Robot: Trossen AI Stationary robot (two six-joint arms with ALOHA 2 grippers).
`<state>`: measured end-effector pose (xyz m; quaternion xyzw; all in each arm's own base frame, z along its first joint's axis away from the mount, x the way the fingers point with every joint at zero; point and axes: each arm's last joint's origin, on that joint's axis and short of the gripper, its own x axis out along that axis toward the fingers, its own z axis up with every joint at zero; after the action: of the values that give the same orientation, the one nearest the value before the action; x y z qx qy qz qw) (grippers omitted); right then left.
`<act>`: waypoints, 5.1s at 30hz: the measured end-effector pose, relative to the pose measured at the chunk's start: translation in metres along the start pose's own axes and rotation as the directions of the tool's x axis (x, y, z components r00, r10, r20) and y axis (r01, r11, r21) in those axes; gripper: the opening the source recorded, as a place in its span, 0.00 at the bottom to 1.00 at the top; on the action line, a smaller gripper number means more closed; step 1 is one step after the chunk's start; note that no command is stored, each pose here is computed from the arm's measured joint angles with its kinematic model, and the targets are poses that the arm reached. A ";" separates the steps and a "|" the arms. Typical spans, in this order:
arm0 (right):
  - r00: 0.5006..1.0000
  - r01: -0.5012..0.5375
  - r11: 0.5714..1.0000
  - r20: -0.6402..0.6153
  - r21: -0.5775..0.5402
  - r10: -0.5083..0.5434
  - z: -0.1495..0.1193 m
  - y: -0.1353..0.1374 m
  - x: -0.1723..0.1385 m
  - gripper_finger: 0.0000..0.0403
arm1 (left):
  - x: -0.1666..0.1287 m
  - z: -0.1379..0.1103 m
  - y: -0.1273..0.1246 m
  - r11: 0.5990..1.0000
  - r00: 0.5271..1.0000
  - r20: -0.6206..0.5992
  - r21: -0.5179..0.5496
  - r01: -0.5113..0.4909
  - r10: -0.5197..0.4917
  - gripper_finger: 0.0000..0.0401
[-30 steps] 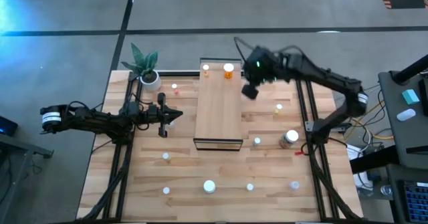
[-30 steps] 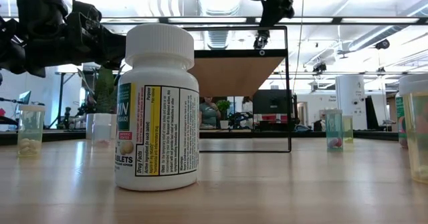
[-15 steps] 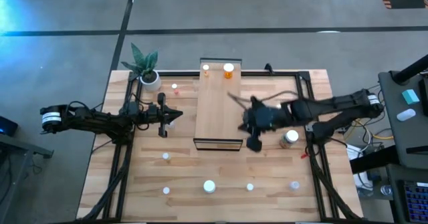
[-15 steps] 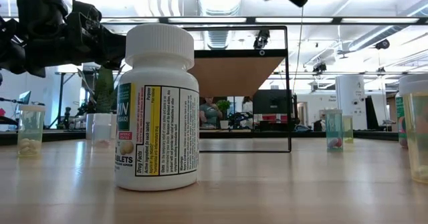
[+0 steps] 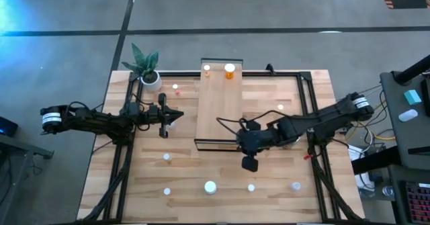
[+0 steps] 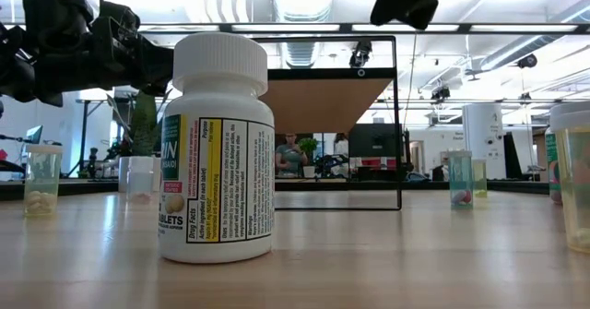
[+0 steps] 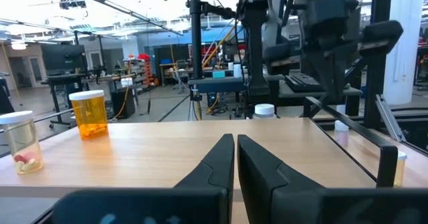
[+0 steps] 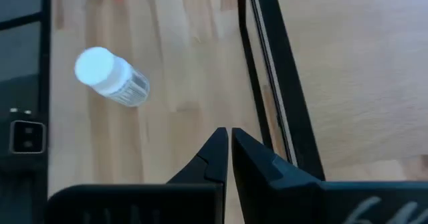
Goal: Pick and place medicine bottles onto shelf by color
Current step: Put the green medicine bottle on the shelf
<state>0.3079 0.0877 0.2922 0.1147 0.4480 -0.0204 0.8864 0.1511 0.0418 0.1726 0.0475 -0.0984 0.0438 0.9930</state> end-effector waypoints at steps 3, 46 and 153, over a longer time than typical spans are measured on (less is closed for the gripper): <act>1.000 0.010 1.000 -0.001 0.008 -0.010 0.001 -0.003 0.002 0.03 | 0.000 0.000 0.000 1.000 1.000 0.001 0.000 0.000 0.000 0.00; 0.999 0.003 0.996 -0.034 0.088 0.000 0.006 0.003 -0.036 0.03 | 0.000 0.000 0.000 1.000 1.000 0.000 0.019 0.000 0.000 0.00; 0.757 0.628 0.245 -0.505 0.739 -0.415 -0.153 -0.054 -0.043 0.55 | 0.000 -0.002 0.000 1.000 1.000 -0.021 0.015 0.001 -0.001 0.00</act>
<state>0.1543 0.0662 0.2288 0.4001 0.4696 -0.5307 0.5812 0.1512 0.0419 0.1704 0.0543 -0.0878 0.0445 0.9937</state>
